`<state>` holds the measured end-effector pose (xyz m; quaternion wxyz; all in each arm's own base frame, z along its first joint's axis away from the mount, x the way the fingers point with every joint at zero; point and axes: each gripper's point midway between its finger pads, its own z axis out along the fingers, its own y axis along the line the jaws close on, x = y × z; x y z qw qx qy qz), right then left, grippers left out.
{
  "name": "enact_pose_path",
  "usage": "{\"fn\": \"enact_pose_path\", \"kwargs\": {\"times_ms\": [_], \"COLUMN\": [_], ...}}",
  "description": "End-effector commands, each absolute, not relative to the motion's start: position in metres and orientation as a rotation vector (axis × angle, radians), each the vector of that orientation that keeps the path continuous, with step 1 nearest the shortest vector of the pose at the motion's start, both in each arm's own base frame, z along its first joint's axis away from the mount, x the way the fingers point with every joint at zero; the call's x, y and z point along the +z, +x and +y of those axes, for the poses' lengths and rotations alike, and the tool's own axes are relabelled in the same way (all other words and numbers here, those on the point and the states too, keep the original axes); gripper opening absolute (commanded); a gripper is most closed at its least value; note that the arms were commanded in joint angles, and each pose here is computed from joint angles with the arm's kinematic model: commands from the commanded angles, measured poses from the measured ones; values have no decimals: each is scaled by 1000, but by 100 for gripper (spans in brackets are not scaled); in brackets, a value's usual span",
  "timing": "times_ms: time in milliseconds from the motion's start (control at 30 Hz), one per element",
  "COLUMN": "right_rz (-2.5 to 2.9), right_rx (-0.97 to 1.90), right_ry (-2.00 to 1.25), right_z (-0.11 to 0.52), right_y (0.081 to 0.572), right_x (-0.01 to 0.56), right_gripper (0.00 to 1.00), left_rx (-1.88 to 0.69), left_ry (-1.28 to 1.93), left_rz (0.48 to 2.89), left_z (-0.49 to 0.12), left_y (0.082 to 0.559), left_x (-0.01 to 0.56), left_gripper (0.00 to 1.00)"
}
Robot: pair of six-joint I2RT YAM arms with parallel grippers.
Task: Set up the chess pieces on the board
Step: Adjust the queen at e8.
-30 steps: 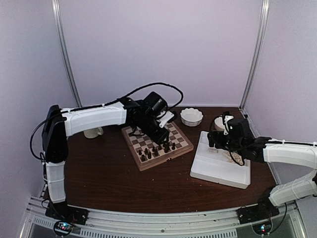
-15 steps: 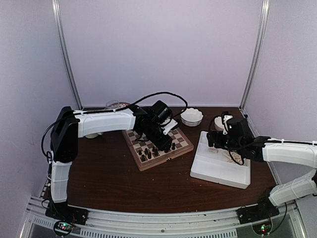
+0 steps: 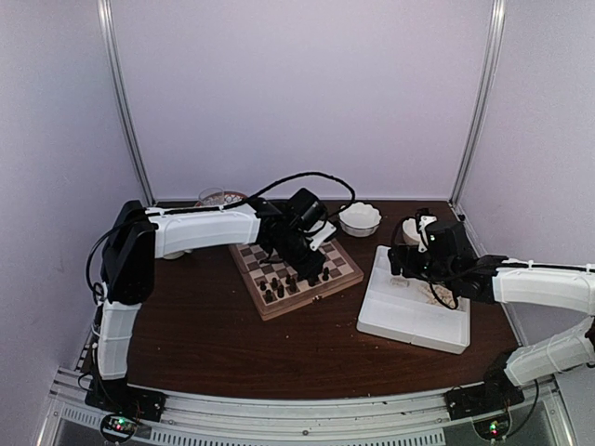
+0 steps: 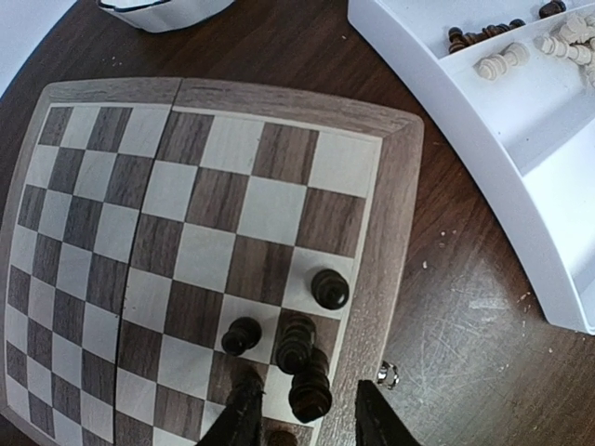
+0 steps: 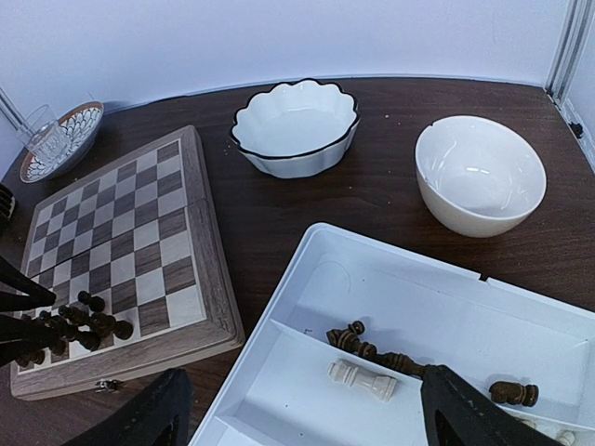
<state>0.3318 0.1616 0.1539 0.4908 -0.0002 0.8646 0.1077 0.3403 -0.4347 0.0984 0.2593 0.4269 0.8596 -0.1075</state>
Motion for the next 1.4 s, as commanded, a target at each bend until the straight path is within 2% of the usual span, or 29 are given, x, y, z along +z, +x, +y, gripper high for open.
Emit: {"fn": "enact_pose_path", "kwargs": {"times_ms": [0,600,867,1367], "right_rz": [2077,2077,2077,2083], "right_rx": [269,269,268,270], "right_ry": [4,4,4,2], "right_z": [164,164,164,165], "right_y": [338,338,338,339], "right_x": [165,164,164,162], "right_gripper": [88,88,88,88], "left_rx": [-280,-260,-256,-266], "left_ry": [1139,1159,1162,1157], "left_rz": [2290,2332,2344,2353], "left_z": [-440,-438,-437,-427], "left_y": [351,349,348,339], "left_x": [105,90,89,100], "left_gripper": [35,34,26,18]}}
